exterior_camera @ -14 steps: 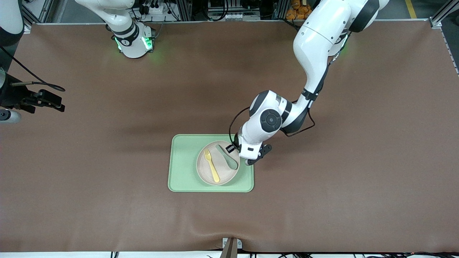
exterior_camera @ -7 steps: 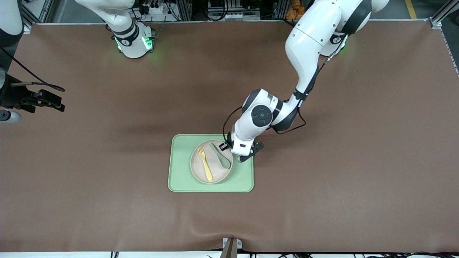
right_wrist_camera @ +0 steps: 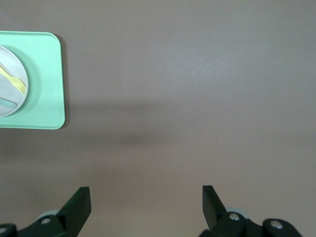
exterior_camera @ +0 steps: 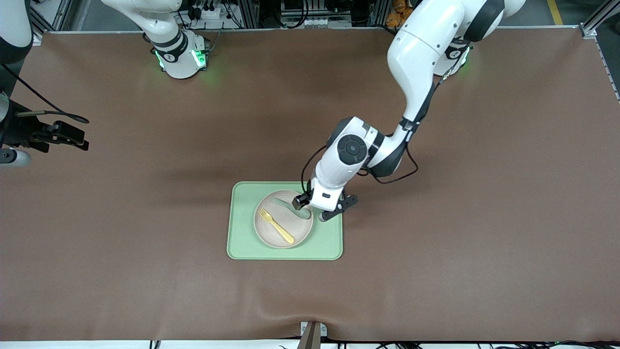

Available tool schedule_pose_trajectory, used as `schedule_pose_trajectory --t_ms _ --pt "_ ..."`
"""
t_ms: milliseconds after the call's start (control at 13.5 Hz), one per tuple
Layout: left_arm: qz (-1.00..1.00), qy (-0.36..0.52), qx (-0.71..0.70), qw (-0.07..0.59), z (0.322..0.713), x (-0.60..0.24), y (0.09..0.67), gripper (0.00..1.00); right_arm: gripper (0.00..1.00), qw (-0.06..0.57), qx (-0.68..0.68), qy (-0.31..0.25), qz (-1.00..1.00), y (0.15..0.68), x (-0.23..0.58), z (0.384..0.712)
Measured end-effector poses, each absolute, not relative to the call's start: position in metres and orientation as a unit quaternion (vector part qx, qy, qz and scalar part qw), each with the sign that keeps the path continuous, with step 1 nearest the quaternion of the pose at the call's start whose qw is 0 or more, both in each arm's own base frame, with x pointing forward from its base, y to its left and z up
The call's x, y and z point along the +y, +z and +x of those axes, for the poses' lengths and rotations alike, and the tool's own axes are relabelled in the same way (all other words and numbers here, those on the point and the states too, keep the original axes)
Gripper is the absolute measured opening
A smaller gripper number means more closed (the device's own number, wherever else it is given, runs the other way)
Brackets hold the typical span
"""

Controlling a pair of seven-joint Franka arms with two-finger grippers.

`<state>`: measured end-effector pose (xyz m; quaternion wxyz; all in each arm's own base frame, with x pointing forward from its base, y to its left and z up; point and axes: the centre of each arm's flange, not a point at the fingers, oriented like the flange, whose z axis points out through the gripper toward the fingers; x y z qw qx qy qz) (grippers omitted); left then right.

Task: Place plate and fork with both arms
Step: 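Release the plate and withdraw the left gripper while the right gripper approaches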

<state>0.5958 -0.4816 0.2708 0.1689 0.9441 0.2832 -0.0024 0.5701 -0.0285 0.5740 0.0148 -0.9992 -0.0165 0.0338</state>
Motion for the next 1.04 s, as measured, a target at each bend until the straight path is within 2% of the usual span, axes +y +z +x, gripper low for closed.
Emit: schedule_pose_trajectory --t_ms 74,148,666,1036 --pt "0.943 -0.005 0.289 0.164 0.604 -0.468 0.289 0.96 1.0 0.016 -0.019 0.035 -0.999 0.574 -0.026 0.57" --pt "0.943 -0.009 0.294 0.156 0.613 -0.452 0.308 1.0 1.0 0.017 -0.022 0.036 -0.999 0.574 -0.022 0.57" --pt "0.946 -0.007 0.311 0.09 0.664 -0.303 0.409 1.0 1.0 0.03 -0.077 0.031 -0.996 0.57 0.043 0.581" --pt "0.964 -0.019 0.256 0.072 0.678 -0.174 0.47 1.0 1.0 0.038 -0.062 0.016 -0.997 0.515 0.118 0.623"
